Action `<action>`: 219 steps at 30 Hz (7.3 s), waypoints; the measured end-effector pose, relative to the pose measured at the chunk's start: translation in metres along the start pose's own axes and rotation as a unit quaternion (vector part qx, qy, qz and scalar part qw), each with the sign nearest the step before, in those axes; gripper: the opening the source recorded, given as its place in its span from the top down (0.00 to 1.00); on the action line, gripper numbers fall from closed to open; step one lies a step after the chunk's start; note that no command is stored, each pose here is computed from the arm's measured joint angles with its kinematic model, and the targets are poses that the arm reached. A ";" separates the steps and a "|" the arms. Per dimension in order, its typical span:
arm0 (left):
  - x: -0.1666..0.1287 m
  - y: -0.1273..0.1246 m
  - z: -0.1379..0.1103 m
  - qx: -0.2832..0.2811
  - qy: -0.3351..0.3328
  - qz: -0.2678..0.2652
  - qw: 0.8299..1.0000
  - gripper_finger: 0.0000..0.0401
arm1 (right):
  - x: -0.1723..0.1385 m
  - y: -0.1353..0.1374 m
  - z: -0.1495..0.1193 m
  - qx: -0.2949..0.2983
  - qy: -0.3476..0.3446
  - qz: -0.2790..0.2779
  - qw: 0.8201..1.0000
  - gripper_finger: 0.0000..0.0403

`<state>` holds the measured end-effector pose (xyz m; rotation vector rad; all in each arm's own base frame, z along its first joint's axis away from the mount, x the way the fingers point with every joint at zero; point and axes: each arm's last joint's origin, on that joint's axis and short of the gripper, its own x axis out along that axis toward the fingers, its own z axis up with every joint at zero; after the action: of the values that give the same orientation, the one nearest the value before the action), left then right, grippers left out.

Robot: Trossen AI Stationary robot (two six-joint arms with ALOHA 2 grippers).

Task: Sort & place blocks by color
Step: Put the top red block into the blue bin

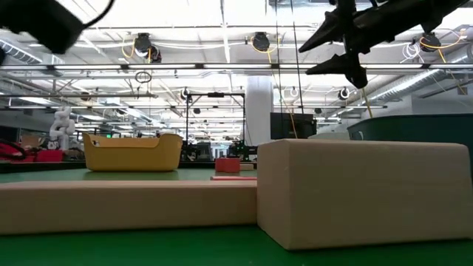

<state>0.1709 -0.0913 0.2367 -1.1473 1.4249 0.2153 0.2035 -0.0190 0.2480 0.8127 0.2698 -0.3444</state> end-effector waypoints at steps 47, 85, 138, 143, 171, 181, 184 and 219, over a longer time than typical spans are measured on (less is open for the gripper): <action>0.096 0.003 -0.036 -0.029 0.024 0.203 0.978 0.18 | -0.001 0.006 -0.007 -0.054 0.014 0.015 0.998 0.49; 0.130 0.000 -0.036 -0.050 0.034 0.205 0.977 0.55 | -0.001 0.005 -0.008 -0.079 0.018 0.009 0.997 0.49; -0.007 -0.084 0.130 0.280 -0.316 -0.395 0.816 0.67 | 0.042 0.055 -0.025 -0.318 -0.110 0.256 0.906 0.49; -0.003 -0.083 0.130 0.281 -0.296 -0.396 0.822 0.67 | 0.054 0.062 -0.024 -0.325 -0.083 0.287 0.897 0.49; 0.020 -0.075 0.149 0.236 -0.216 -0.397 0.860 0.67 | 0.096 0.075 -0.032 -0.349 0.043 0.359 0.865 0.49; 0.022 -0.082 0.156 0.243 -0.221 -0.457 0.826 0.67 | 0.096 0.074 -0.033 -0.360 0.046 0.356 0.861 0.49; 0.020 -0.083 0.155 0.245 -0.221 -0.460 0.824 0.67 | 0.097 0.074 -0.033 -0.361 0.049 0.354 0.861 0.49; 0.017 -0.081 0.159 0.224 -0.259 -0.457 0.821 0.67 | 0.096 0.076 -0.033 -0.347 0.042 0.355 0.867 0.57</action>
<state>0.3377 -0.0259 0.2220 -1.1307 0.3053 -0.4482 0.3176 0.0351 0.2413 0.1671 0.1391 0.4765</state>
